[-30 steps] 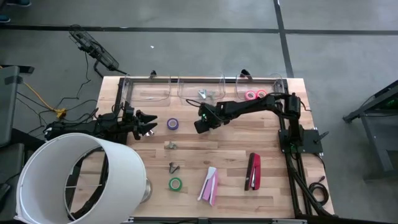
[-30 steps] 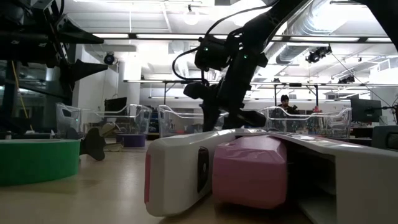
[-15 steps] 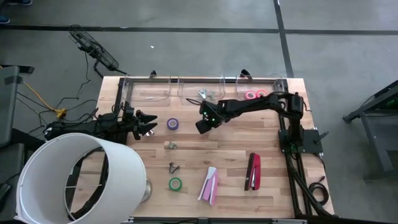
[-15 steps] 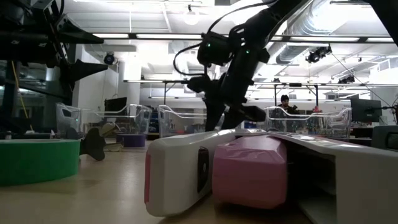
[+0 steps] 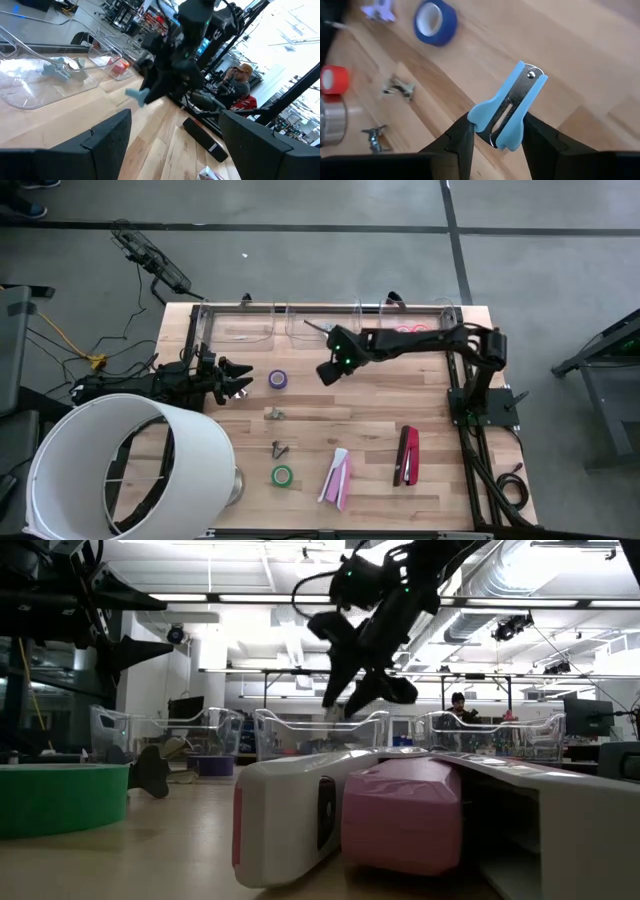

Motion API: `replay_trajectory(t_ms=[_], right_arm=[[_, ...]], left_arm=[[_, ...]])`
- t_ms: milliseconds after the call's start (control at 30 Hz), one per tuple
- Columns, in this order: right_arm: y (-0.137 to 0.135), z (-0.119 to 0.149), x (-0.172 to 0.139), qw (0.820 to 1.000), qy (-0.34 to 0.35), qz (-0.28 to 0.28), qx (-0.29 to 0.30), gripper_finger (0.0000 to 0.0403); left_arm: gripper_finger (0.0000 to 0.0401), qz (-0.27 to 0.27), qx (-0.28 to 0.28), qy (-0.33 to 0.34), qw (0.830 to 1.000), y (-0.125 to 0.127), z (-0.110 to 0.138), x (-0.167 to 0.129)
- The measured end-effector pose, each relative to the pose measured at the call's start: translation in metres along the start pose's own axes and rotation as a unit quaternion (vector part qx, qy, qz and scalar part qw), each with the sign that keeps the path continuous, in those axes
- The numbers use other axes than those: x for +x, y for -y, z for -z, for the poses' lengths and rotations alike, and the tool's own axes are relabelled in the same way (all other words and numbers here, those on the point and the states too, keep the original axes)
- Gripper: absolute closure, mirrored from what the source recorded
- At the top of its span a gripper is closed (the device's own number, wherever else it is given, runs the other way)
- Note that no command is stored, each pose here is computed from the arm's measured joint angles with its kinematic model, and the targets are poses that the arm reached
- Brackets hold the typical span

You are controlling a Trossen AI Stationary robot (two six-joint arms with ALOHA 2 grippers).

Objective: Pick and place Stapler, Stapler remover, tape
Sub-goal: Put the blue stapler remover into the middle transparent bin

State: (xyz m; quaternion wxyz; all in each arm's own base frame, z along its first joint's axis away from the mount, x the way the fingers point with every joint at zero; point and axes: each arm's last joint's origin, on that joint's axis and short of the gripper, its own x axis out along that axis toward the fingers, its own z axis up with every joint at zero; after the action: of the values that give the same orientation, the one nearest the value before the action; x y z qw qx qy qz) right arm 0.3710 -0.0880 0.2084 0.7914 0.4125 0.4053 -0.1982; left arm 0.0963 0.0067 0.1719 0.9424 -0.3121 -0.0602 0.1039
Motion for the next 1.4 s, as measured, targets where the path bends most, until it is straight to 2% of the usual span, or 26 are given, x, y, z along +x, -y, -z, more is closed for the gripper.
replay_trajectory(t_ms=[400, 567, 733, 967, 1033, 1200, 1400], right_arm=[[0.019, -0.044, -0.035, 0.991, 0.082, -0.050, -0.099, 0.0273], [0.028, -0.071, -0.048, 0.978, 0.117, -0.043, -0.165, 0.0271], [0.037, -0.094, -0.046, 0.968, 0.124, -0.026, -0.216, 0.0270], [0.044, -0.125, -0.022, 0.953, 0.106, -0.020, -0.283, 0.0270], [0.046, -0.135, -0.014, 0.956, 0.098, -0.016, -0.274, 0.0270], [0.052, -0.153, 0.012, 0.977, 0.063, -0.006, -0.202, 0.0270], [0.058, -0.165, 0.040, 0.987, 0.028, 0.009, -0.157, 0.0269]], left_arm=[[0.0105, 0.000, 0.000, 0.000, 1.000, 0.000, 0.000, 0.000], [0.0105, 0.000, 0.000, 0.000, 1.000, 0.000, 0.000, 0.000], [0.0105, 0.000, 0.000, 0.000, 1.000, 0.000, 0.000, 0.000], [0.0105, 0.000, 0.000, 0.000, 1.000, 0.000, 0.000, 0.000], [0.0105, 0.000, 0.000, 0.000, 1.000, 0.000, 0.000, 0.000], [0.0105, 0.000, 0.000, 0.000, 1.000, 0.000, 0.000, 0.000], [0.0105, 0.000, 0.000, 0.000, 1.000, 0.000, 0.000, 0.000]])
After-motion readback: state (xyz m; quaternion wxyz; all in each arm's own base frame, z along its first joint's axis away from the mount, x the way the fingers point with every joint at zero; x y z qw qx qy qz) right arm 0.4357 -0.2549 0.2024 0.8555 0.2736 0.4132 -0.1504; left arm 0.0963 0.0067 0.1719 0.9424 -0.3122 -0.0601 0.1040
